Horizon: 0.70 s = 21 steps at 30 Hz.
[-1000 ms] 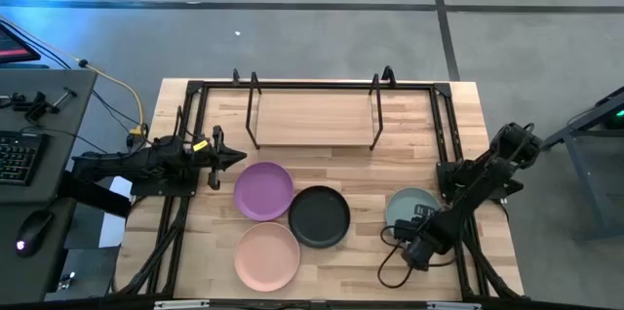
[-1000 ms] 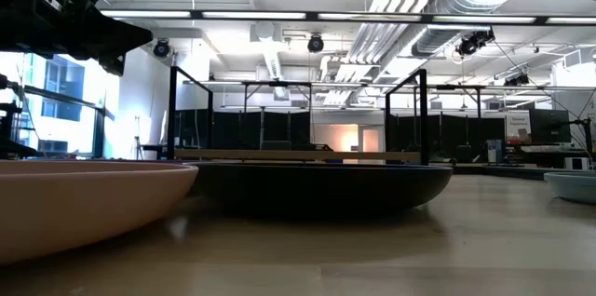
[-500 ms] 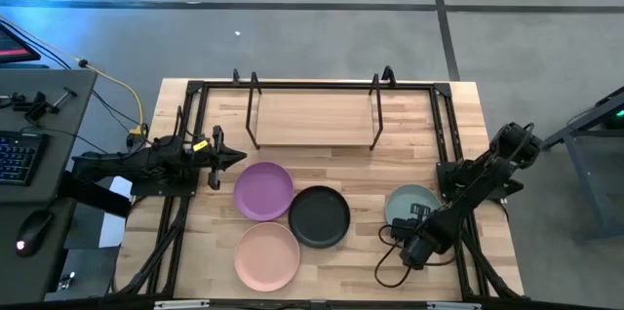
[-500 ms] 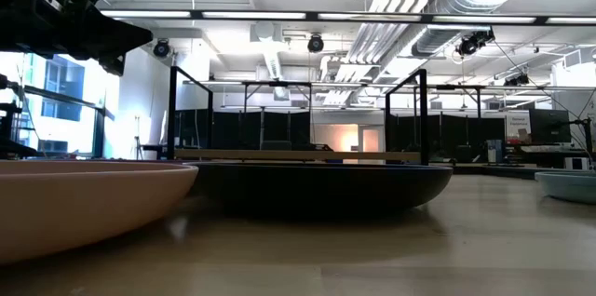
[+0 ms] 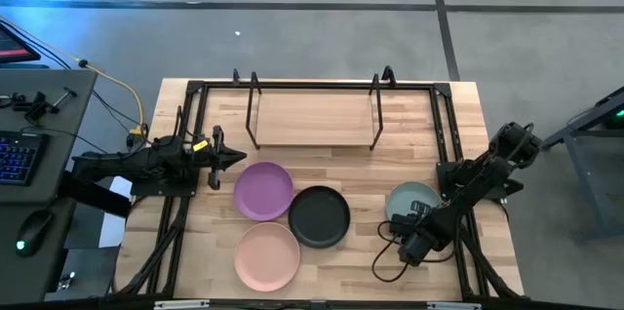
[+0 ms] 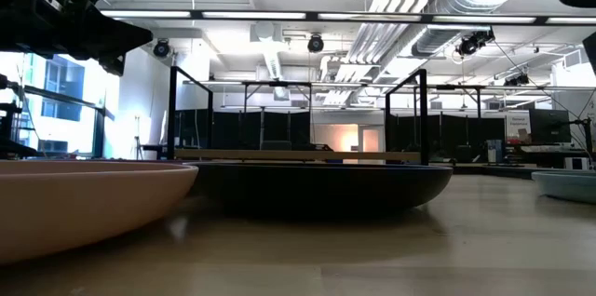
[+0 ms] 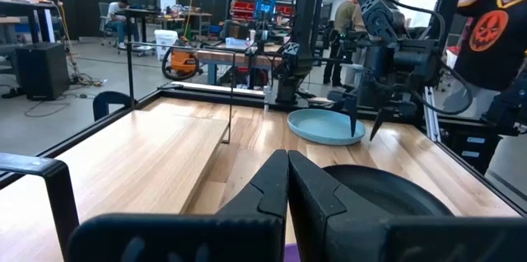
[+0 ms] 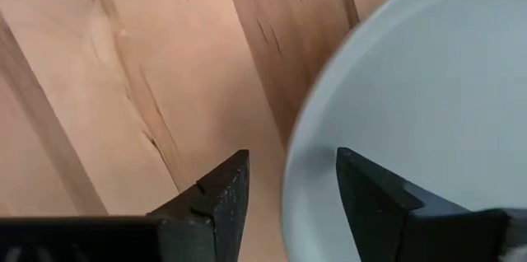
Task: Place and stack plates onto a shelf
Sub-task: Put the gray plate on the shelf
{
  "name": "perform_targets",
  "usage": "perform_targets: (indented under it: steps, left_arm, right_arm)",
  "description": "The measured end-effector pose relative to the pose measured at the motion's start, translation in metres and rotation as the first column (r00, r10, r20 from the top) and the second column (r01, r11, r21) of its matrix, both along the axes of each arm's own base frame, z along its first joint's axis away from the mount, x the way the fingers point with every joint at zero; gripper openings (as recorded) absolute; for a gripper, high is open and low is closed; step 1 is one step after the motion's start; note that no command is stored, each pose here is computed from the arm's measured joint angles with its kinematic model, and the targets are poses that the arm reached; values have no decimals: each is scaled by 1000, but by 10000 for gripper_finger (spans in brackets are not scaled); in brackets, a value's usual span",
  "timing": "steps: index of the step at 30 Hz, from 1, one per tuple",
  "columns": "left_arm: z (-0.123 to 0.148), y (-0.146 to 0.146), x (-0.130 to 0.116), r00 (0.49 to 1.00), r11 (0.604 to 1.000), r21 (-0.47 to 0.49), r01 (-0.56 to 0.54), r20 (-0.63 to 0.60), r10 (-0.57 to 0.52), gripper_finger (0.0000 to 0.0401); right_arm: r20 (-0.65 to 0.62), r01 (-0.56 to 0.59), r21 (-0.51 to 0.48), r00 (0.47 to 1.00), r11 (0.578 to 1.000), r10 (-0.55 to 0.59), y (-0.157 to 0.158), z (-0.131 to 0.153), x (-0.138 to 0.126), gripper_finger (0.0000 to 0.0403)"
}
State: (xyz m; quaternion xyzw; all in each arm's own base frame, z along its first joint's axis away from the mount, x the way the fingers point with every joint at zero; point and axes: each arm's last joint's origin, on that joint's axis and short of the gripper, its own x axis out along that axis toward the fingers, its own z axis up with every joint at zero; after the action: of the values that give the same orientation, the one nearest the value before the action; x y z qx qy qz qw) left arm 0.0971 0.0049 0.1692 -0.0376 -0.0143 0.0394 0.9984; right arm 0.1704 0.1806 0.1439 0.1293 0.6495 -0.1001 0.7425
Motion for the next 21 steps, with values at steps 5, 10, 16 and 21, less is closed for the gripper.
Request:
perform_targets:
  steps: [5,10,16,21]
  left_arm:
    - [0,0,0,1000,1000,0,0,0,0,0]
    - [0,0,0,1000,1000,0,0,0,0,0]
    - [0,0,0,1000,1000,0,0,0,0,0]
    - [0,0,0,1000,1000,0,0,0,0,0]
  right_arm:
    - [3,9,-10,1000,1000,-9,-1,0,0,120]
    - [-10,9,2,1000,1000,-9,0,0,0,18]
    - [-17,49,15,999,999,-48,0,0,-1,16]
    - [-35,59,39,998,997,-58,-1,2,3,4]
